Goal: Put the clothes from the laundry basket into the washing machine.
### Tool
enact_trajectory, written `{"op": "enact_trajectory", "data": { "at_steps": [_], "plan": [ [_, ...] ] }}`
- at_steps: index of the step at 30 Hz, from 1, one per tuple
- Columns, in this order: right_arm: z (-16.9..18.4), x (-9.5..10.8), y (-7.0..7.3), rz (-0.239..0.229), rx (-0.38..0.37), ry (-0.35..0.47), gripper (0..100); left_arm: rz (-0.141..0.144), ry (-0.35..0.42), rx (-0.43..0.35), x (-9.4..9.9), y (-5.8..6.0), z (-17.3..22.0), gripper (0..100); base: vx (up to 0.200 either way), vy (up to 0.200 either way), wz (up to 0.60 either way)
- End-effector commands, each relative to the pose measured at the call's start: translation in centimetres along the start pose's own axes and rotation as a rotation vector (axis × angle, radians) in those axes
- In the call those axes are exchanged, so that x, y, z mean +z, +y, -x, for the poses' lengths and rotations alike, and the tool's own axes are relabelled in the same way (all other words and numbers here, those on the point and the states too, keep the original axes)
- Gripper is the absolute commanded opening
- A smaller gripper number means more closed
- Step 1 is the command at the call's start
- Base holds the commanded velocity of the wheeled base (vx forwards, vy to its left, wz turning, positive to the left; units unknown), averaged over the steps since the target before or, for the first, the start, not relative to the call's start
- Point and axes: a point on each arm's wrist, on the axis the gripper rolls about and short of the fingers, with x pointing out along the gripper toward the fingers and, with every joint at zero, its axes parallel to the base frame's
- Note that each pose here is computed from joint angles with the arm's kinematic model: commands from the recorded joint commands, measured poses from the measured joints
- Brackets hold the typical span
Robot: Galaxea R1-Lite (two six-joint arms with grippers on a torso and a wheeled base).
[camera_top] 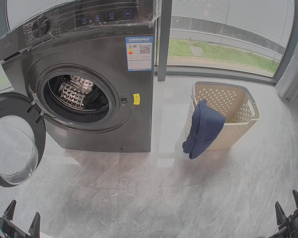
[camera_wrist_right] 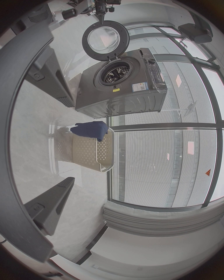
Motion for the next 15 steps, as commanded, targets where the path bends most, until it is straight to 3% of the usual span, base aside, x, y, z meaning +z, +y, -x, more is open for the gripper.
{"op": "enact_trajectory", "data": {
  "at_steps": [1, 9, 15],
  "plan": [
    [-0.09, -0.5, 0.0, 0.0, 0.001, 0.012, 100, 0.0, 0.006, 0.0, -0.47, 0.0, -0.04, 100, 0.0, -0.2, 0.0],
    [-0.09, -0.5, 0.0, 0.0, 0.001, 0.012, 100, -0.001, 0.008, 0.0, -0.48, 0.0, -0.04, 100, 0.0, -0.2, 0.0],
    [-0.09, -0.5, 0.01, 0.002, 0.001, 0.012, 100, 0.0, 0.006, -0.001, -0.47, 0.0, -0.04, 100, 0.0, 0.0, 0.0]
  ]
}}
